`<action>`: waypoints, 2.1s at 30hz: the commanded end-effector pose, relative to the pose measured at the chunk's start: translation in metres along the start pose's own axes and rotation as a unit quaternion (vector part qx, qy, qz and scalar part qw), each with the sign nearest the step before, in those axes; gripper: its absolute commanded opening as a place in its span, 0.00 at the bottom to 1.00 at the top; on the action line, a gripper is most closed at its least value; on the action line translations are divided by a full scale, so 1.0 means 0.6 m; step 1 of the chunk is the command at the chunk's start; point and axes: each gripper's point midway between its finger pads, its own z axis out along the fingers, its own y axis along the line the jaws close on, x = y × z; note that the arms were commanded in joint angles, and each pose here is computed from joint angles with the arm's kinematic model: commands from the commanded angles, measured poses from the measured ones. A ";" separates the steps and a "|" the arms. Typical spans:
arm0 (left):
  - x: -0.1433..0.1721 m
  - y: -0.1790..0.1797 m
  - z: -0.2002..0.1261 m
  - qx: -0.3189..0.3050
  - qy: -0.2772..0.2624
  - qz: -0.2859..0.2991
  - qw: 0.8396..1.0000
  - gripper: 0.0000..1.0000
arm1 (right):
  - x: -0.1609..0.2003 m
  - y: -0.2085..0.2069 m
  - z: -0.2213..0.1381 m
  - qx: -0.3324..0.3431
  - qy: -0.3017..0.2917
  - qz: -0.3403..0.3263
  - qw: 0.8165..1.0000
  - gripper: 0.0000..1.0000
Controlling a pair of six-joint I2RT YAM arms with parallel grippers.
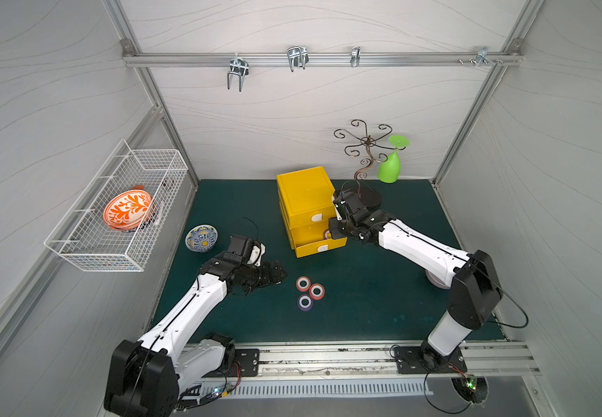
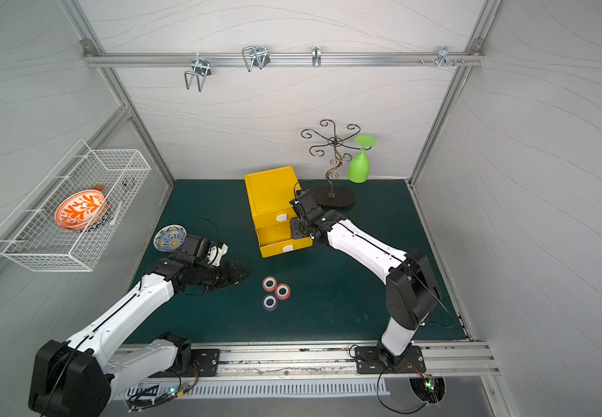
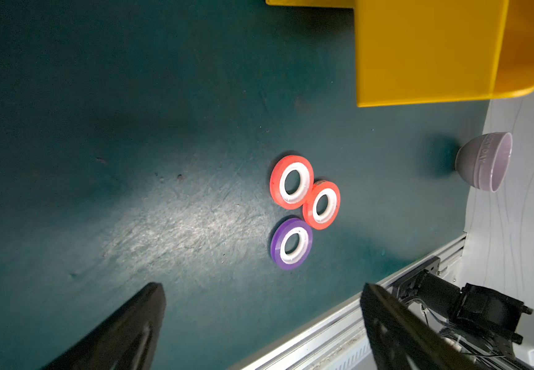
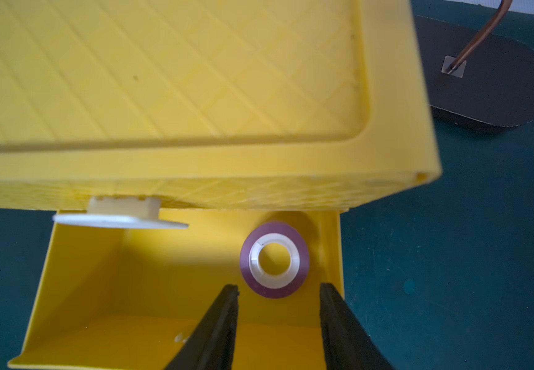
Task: Place the transparent tape into the drawer according to color
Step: Place the tape in the drawer, then pick up the tape from the center of the board.
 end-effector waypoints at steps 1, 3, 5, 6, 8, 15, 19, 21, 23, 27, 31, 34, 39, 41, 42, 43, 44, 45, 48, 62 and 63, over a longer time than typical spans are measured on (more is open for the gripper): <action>-0.013 -0.013 -0.016 -0.018 -0.017 0.020 1.000 0.99 | -0.018 0.000 -0.034 -0.013 -0.025 -0.001 1.000 0.51; -0.008 -0.014 -0.014 -0.026 -0.014 0.024 0.999 0.98 | -0.019 0.002 -0.046 -0.018 -0.028 0.000 0.999 0.54; -0.002 -0.017 -0.010 -0.033 -0.011 0.031 0.999 0.98 | -0.017 0.002 -0.060 -0.025 -0.027 -0.001 0.999 0.58; 0.002 -0.017 -0.007 -0.038 -0.008 0.035 0.999 0.98 | -0.014 0.003 -0.065 -0.029 -0.026 -0.002 0.999 0.60; 0.011 -0.016 0.002 -0.051 -0.001 0.043 0.998 0.96 | -0.007 0.004 -0.079 -0.038 -0.022 -0.002 0.999 0.67; 0.033 -0.011 0.032 -0.092 0.016 0.067 0.993 0.90 | 0.046 0.001 -0.123 -0.071 0.002 0.006 0.997 0.98; 0.041 -0.017 0.049 -0.116 0.020 0.082 0.990 0.87 | 0.079 0.000 -0.144 -0.089 0.016 0.015 0.996 0.99; 0.044 -0.023 0.060 -0.123 0.019 0.086 0.988 0.86 | 0.092 -0.003 -0.153 -0.093 0.021 0.022 0.995 0.99; 0.047 -0.028 0.071 -0.132 0.015 0.092 0.987 0.83 | 0.101 -0.008 -0.161 -0.094 0.020 0.026 0.995 0.99; 0.059 -0.034 0.094 -0.144 0.015 0.101 0.984 0.80 | 0.117 -0.021 -0.176 -0.085 0.020 0.027 0.996 0.99; 0.068 -0.039 0.114 -0.143 0.020 0.100 0.984 0.74 | 0.128 -0.032 -0.182 -0.076 0.022 0.023 0.997 0.99; 0.072 -0.041 0.126 -0.151 0.023 0.106 0.983 0.73 | 0.132 -0.038 -0.183 -0.073 0.023 0.026 0.997 0.99; 0.075 -0.042 0.143 -0.160 0.031 0.110 0.981 0.70 | 0.133 -0.042 -0.188 -0.076 0.019 0.029 0.997 0.99; 0.077 -0.041 0.149 -0.163 0.035 0.110 0.980 0.69 | 0.135 -0.044 -0.188 -0.076 0.019 0.029 0.997 0.99; 0.078 -0.041 0.152 -0.163 0.038 0.111 0.980 0.69 | 0.135 -0.044 -0.189 -0.076 0.018 0.031 0.996 0.99; 0.079 -0.041 0.154 -0.164 0.040 0.111 0.979 0.68 | 0.136 -0.045 -0.189 -0.076 0.019 0.032 0.996 0.99; 0.081 -0.040 0.157 -0.164 0.042 0.112 0.979 0.68 | 0.136 -0.046 -0.189 -0.076 0.019 0.032 0.996 0.99; 0.081 -0.040 0.159 -0.165 0.043 0.111 0.979 0.68 | 0.137 -0.046 -0.189 -0.076 0.019 0.033 0.996 0.99; 0.084 -0.036 0.164 -0.169 0.048 0.110 0.978 0.67 | 0.138 -0.047 -0.188 -0.077 0.020 0.033 0.996 0.99; 0.102 -0.021 0.179 -0.205 0.081 0.123 0.968 0.46 | 0.142 -0.050 -0.190 -0.081 0.022 0.041 0.996 0.99; 0.104 -0.021 0.179 -0.207 0.083 0.125 0.967 0.46 | 0.144 -0.050 -0.189 -0.081 0.023 0.041 0.996 0.99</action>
